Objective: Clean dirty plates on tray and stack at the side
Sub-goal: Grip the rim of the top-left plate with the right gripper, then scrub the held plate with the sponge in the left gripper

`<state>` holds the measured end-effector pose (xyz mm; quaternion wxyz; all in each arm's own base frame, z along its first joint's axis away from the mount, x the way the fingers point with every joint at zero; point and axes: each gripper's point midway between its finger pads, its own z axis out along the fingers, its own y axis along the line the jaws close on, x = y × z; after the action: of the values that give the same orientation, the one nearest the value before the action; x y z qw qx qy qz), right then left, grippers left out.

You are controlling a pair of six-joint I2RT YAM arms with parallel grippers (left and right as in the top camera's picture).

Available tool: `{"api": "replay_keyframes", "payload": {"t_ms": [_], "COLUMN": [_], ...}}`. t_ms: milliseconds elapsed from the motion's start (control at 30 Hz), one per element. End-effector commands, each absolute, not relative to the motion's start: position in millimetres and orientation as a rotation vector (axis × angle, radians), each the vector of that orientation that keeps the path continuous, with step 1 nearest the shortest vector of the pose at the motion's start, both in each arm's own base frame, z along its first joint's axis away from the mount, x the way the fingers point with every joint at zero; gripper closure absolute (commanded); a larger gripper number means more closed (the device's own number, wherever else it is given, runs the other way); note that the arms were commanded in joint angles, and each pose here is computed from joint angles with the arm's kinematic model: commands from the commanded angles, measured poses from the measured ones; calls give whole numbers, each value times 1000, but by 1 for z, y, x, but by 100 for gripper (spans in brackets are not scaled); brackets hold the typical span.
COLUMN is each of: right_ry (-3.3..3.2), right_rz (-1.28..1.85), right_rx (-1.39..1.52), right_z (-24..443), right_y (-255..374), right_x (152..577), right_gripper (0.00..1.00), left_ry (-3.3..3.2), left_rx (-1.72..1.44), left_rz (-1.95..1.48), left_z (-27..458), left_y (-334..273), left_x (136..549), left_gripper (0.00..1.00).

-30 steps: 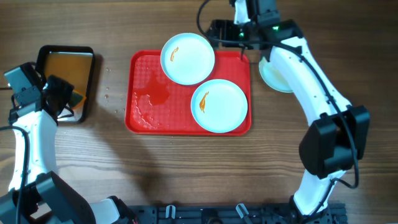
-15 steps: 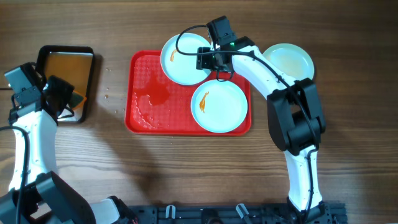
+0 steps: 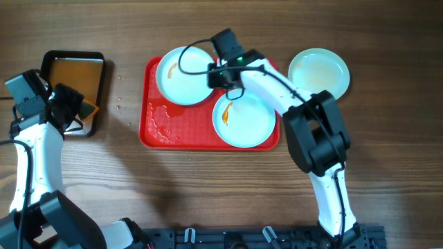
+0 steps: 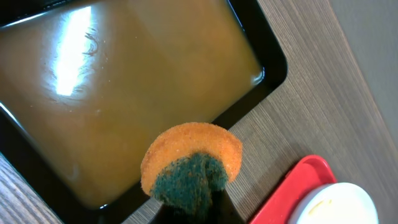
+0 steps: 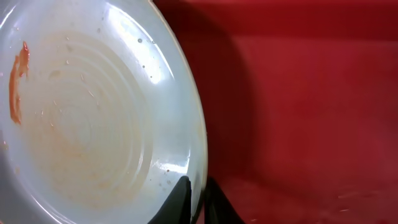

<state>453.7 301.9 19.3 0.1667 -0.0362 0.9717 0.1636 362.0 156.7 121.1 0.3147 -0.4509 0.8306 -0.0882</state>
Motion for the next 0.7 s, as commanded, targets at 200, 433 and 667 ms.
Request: {"api": "replay_keyframes", "payload": {"t_ms": [200,433,667], "right_ry": [2928,2932,2895], "right_rz": [488,477,458], "right_rx": [-287,-431,-503], "right_z": [0,-2,5], "right_y": [323,320,321], "right_x": [401,393,399], "right_gripper": [83,96,96], "left_ry": [2169,2204,2409], "left_rx": [-1175,-1110,-789], "left_rz": [-253,-303,-435], "left_z": [128,129,122], "left_y": [158,137,49], "left_x": [367,376,384], "left_gripper": [96,96,96]}}
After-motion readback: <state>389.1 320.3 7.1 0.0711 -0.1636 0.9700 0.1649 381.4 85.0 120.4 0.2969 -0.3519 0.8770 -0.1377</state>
